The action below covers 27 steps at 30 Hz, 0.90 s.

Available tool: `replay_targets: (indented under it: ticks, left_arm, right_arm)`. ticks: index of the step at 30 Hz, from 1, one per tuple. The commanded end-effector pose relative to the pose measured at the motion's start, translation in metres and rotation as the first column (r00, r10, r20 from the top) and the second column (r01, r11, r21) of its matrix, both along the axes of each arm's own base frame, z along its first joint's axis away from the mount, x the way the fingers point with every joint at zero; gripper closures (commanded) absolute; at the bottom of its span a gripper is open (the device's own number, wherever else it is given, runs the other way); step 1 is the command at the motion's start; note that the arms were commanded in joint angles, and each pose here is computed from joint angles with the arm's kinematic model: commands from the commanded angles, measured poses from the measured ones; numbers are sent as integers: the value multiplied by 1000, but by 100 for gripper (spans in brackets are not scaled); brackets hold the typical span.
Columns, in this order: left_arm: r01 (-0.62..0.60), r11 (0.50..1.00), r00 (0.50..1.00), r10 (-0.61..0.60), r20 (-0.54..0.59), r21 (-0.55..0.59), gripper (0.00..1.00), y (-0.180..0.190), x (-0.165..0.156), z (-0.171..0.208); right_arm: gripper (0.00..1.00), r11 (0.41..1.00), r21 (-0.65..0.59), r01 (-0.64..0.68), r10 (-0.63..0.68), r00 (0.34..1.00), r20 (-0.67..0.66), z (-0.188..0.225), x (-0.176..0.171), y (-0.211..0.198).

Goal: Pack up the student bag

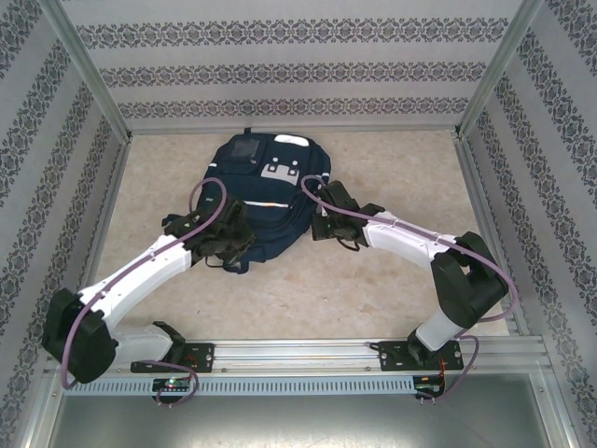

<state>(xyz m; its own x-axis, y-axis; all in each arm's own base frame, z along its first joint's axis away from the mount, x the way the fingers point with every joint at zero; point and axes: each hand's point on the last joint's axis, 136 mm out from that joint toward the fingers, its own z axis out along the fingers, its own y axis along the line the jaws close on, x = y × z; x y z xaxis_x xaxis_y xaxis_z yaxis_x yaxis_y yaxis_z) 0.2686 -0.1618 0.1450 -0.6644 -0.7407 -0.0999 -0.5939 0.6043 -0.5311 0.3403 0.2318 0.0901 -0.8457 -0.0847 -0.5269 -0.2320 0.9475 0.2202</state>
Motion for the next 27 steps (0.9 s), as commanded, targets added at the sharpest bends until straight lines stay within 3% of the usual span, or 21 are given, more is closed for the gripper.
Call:
replay_targets:
  ticks: [1, 7, 15, 22, 27]
  left_arm:
    - [-65, 968, 996, 77, -42, 242, 100, 71, -25, -3]
    - [-95, 969, 995, 94, 14, 226, 100, 95, -30, 18]
    - [40, 993, 998, -45, 40, 112, 100, 60, -15, 20]
    - [227, 974, 950, -225, 216, 19, 100, -8, 13, 56]
    - [357, 934, 912, -349, 214, -1, 100, -73, 19, 53]
  right_arm:
    - [100, 965, -186, 183, -175, 983, 58, -10, 43, -65]
    - [100, 950, -187, 252, -243, 968, 67, -11, 87, -76]
    - [100, 917, -229, 327, -318, 945, 75, -8, 106, -110]
    - [100, 897, -210, 389, -384, 921, 67, -1, 105, -144]
    - [100, 899, -188, 395, -391, 919, 58, 5, 118, -149]
